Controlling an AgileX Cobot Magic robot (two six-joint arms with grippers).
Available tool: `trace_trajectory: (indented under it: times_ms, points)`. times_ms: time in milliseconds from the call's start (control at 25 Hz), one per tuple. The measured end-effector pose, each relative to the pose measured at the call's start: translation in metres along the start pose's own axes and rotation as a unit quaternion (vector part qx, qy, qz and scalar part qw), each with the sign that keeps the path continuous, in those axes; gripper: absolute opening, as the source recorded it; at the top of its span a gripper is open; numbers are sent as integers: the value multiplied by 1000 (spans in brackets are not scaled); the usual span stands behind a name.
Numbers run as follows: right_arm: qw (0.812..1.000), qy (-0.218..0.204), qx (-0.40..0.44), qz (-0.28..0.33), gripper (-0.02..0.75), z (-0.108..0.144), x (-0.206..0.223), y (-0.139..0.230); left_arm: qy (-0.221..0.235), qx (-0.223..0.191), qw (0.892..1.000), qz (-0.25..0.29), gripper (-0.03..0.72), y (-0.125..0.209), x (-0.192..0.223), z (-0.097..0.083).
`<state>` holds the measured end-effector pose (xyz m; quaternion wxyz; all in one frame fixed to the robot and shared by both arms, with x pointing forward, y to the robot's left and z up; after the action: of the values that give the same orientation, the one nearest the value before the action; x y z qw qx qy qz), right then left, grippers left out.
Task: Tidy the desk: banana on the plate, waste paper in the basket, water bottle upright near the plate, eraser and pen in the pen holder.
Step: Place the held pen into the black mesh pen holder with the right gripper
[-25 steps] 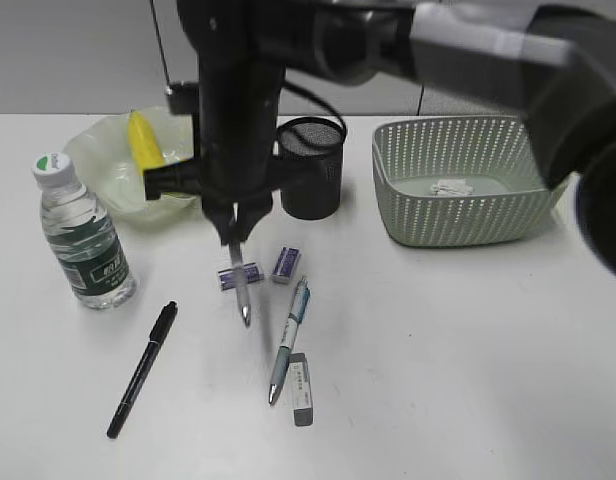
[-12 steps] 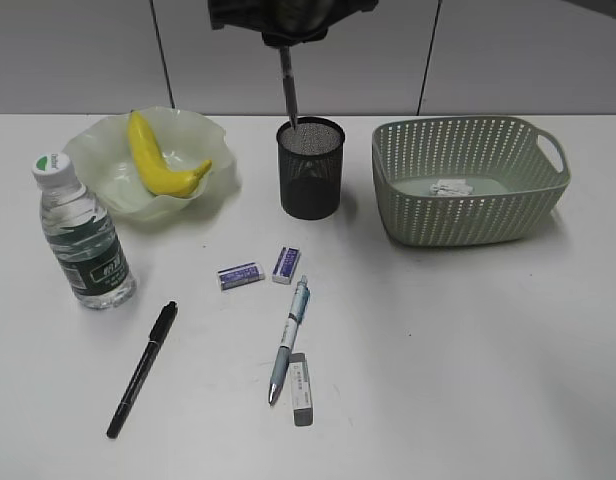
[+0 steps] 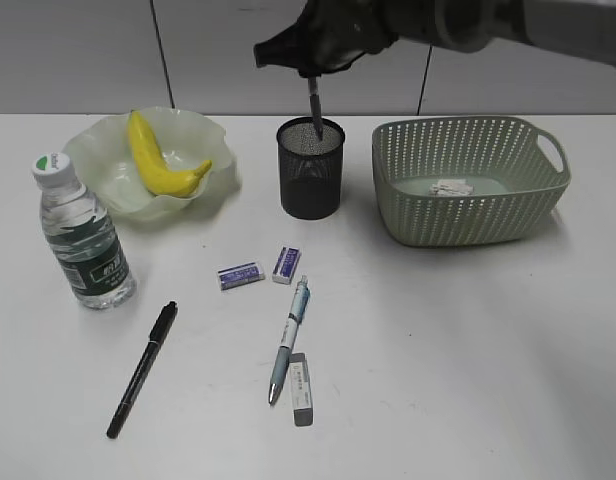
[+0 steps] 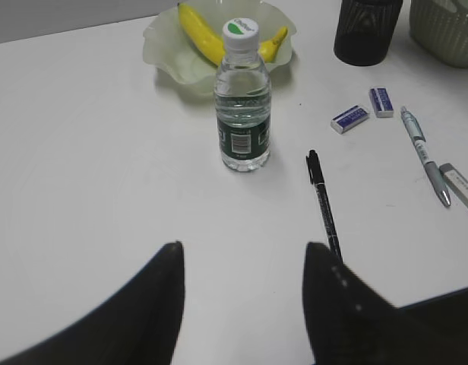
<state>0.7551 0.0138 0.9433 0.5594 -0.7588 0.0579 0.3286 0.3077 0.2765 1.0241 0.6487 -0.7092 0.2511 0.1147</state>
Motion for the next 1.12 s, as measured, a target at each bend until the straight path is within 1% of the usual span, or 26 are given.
trace_trajectory:
  times_ms: [240,400,480,600,680,760,880,1000,1120]
  points:
    - [1000,-7,-18,1,112,7,18,16,0,0,1000,0,379,0,0,0]
    - [1000,2,-12,28,118,5,23,30,0,0,1000,0,379,0,0,0]
    - [999,3,-7,39,160,5,25,36,0,0,1000,0,379,0,0,0]
    - [999,3,-3,45,305,6,27,39,0,0,1000,0,379,0,0,0]
    - [999,3,-1,45,377,6,27,40,0,0,1000,0,379,0,0,0]
    - [999,0,3,46,410,7,27,40,0,0,1000,0,379,0,0,0]
    - [999,2,10,50,426,7,20,36,0,0,1000,0,379,0,0,0]
    - [998,9,17,54,425,1,-1,20,0,0,1000,0,379,0,0,0]
    - [997,8,13,71,389,-7,-36,1,0,0,1000,0,379,0,0,0]
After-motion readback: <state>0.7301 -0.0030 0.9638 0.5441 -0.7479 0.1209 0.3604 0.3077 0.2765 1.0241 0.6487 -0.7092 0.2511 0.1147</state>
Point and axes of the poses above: a point on each arm's last joint axis where the gripper is mounted, x pointing out along that axis toward the gripper, z along the wrist's bending axis when the last joint is at zero, y = z × x, the point moved 8 cm from there along x, pointing out along that axis toward the gripper, and after that the axes turned 10 degrees about -x, right-handed, at the moved point
